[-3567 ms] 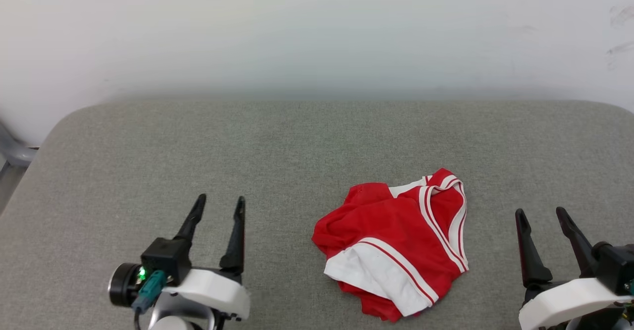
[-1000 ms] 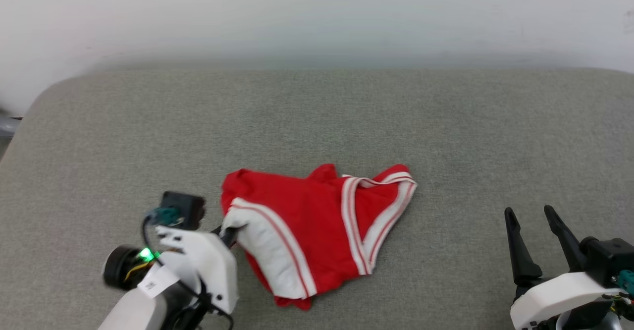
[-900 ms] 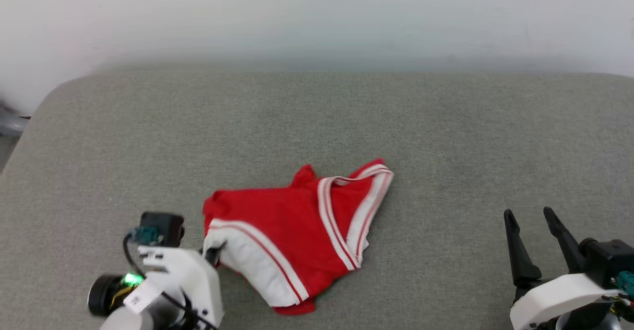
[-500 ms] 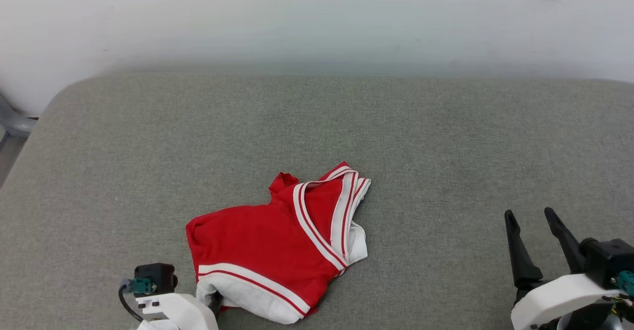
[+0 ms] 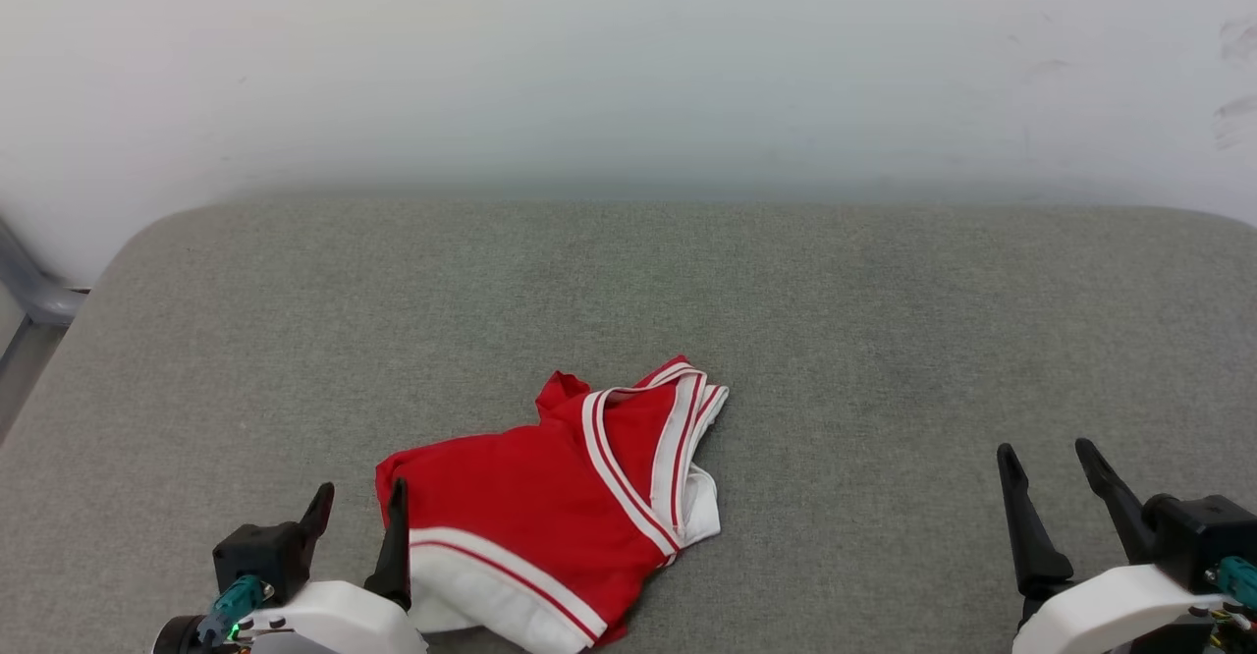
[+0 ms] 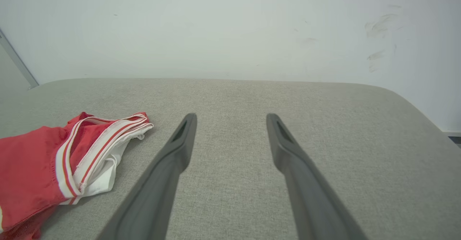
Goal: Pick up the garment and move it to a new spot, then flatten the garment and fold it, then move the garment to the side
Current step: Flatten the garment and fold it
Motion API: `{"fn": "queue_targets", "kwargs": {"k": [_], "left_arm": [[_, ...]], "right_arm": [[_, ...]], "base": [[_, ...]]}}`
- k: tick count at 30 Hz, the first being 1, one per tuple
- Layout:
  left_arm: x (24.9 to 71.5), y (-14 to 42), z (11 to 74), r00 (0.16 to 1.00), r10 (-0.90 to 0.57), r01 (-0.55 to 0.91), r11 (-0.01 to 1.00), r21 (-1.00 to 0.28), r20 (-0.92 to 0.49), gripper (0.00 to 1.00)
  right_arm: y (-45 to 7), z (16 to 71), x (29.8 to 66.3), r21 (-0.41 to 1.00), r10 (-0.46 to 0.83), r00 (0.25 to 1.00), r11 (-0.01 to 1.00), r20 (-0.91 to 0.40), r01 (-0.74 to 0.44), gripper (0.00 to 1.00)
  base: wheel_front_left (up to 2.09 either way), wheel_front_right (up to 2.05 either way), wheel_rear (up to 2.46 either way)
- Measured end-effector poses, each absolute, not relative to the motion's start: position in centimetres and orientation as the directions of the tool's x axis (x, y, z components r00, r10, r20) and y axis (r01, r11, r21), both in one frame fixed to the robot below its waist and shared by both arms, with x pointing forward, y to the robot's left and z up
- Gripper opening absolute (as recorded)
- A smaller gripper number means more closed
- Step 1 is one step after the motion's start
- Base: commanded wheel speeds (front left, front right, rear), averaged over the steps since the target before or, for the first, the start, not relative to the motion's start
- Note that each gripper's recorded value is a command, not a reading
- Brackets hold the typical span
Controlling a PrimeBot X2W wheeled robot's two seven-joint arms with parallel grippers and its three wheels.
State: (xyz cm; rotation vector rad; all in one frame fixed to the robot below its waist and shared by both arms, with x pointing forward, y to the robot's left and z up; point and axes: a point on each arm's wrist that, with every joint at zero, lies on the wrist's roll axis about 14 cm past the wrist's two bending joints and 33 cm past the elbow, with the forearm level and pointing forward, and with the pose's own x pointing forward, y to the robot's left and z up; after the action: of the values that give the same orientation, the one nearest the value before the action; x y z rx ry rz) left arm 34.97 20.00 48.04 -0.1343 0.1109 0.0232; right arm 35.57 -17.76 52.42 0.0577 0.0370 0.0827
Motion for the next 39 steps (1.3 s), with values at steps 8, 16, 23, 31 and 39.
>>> {"fn": "queue_targets", "kwargs": {"k": [8, 16, 23, 31, 39], "left_arm": [[35.3, 18.6, 52.2, 0.998, -0.010, 0.017, 0.993, -0.120, 0.060, 1.00], [35.4, 16.5, 54.7, 0.987, -0.069, 0.085, 0.991, -0.105, 0.145, 1.00], [35.3, 16.2, 54.8, 0.986, -0.072, 0.089, 0.990, -0.108, 0.149, 1.00], [35.2, 16.8, 54.7, 0.988, -0.035, 0.055, 0.990, -0.128, 0.150, 1.00], [36.1, 17.3, 54.0, 0.991, -0.016, 0.035, 0.990, -0.139, 0.133, 1.00]], "right_arm": [[-17.9, 52.7, 35.3, 0.060, 0.080, 0.996, 0.995, -0.030, -0.078, 1.00], [-18.1, 52.8, 35.1, 0.059, 0.075, 0.997, 0.996, -0.027, -0.073, 1.00], [-17.8, 51.9, 35.4, 0.065, 0.082, 0.995, 0.995, -0.055, -0.078, 1.00], [-12.0, 44.5, 36.8, 0.106, 0.281, 0.867, 0.960, -0.412, -0.260, 1.00], [-6.1, 42.3, 38.3, 0.180, 0.456, 0.717, 0.884, -0.526, -0.431, 1.00]], "base": [[0.00, 0.00, 0.00], [0.00, 0.00, 0.00], [0.00, 0.00, 0.00], [0.00, 0.00, 0.00], [0.00, 0.00, 0.00]]}}
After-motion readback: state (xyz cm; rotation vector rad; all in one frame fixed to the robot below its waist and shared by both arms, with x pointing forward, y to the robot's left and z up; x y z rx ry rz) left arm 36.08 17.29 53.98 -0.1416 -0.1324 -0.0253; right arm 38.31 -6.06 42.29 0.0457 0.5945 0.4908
